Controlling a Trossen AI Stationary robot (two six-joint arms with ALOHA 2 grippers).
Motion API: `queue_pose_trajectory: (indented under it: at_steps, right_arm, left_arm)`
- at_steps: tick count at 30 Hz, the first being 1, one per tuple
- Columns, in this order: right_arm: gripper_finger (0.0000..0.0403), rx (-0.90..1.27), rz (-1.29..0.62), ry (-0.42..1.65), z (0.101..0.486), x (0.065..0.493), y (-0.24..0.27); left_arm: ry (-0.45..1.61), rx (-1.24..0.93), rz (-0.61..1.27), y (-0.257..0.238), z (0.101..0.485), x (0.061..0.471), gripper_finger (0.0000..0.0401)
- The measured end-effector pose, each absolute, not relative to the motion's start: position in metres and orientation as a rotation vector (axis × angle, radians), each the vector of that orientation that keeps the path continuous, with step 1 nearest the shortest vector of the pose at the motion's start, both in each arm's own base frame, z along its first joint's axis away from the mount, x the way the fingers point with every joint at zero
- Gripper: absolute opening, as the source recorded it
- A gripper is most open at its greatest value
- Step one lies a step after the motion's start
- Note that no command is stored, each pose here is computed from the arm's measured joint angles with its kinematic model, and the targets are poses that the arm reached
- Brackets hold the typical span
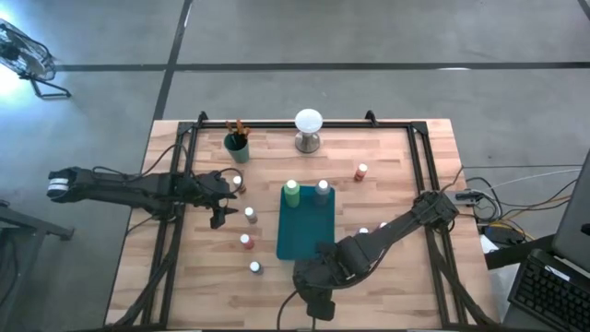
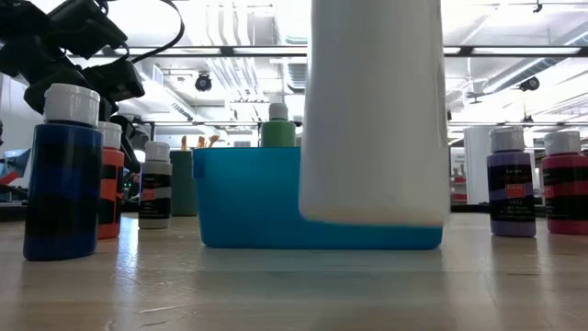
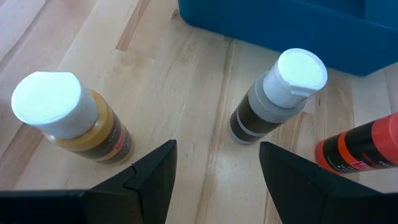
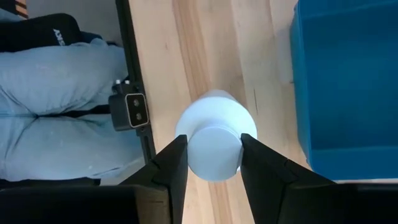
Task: Pick & Place Paint Supplies
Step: Put the white paint bottle into the blue bin
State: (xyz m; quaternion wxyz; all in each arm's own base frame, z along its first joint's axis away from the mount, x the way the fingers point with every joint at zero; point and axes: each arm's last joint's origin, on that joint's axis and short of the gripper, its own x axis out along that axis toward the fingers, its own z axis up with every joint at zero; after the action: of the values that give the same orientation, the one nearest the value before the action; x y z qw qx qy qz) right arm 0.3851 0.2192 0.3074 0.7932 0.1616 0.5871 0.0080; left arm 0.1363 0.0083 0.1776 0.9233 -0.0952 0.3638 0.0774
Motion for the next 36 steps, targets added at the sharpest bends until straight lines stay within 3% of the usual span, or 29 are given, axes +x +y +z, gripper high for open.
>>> queue_pose_trajectory:
  at_steps: [16,36]
  right_arm:
    - [0.0116,0.298,0.034,1.156,0.364,0.380,0.178]
    - [0.0115,0.099,-0.051,1.224,0.362,0.395,0.087]
  left_arm:
    - [0.747,-0.196,0.159,0.008,0.178,0.136,0.0234]
    - [0.747,-0.196,0.159,0.008,0.178,0.136,0.0234]
